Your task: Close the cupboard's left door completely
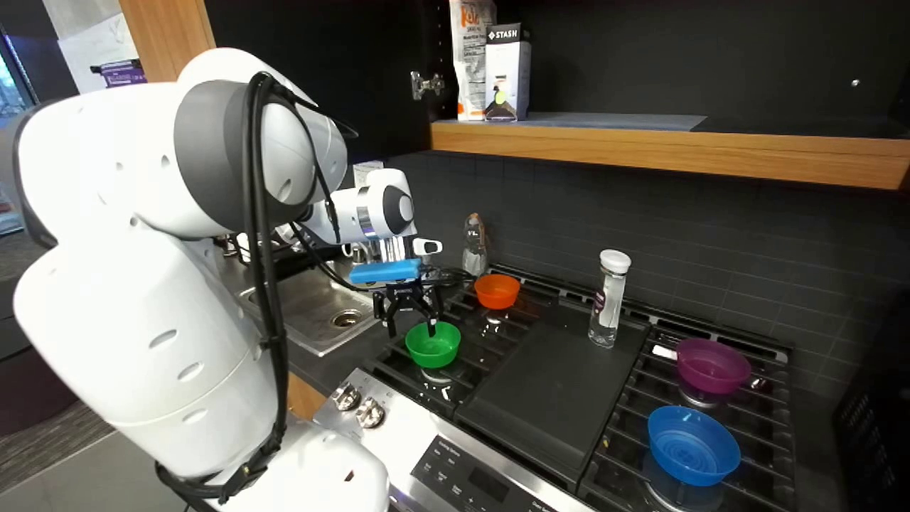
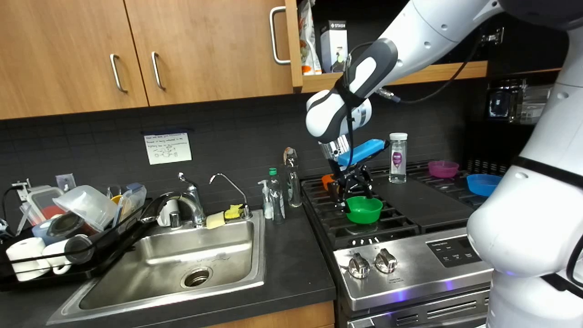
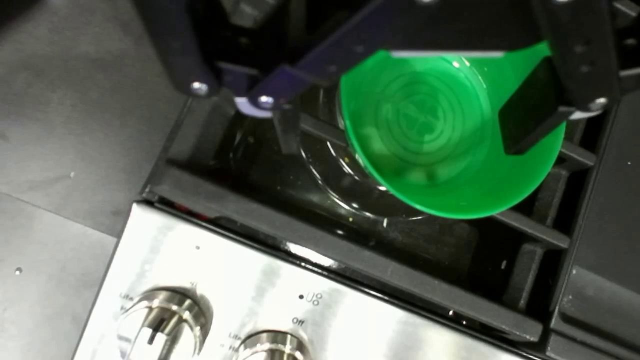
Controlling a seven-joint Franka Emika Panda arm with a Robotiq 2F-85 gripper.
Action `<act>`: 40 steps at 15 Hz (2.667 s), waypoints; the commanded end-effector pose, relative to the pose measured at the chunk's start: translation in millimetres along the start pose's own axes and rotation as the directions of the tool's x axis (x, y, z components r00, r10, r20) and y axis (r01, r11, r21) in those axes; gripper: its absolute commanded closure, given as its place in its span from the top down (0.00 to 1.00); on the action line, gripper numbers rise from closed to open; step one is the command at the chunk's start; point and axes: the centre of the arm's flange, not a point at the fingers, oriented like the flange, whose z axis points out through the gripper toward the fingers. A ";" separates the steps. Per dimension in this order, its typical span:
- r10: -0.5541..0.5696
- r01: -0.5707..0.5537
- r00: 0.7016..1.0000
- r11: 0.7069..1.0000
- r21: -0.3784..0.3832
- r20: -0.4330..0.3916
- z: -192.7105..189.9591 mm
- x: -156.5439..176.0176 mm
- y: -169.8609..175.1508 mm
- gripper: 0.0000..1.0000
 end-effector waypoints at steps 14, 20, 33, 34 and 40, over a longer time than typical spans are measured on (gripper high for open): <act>0.254 -0.205 0.913 0.962 0.178 -0.320 -91.2 -128.0 65.7 1.00; 0.228 -0.186 0.837 0.973 0.133 -0.498 -129.0 -183.4 48.9 1.00; 0.204 -0.163 0.530 0.977 0.138 -0.823 -218.2 -256.7 11.9 1.00; 0.212 -0.171 0.496 0.975 0.145 -0.842 -223.5 -262.9 7.5 1.00; 0.239 -0.204 0.327 0.962 0.179 -0.914 -258.3 -283.0 5.4 1.00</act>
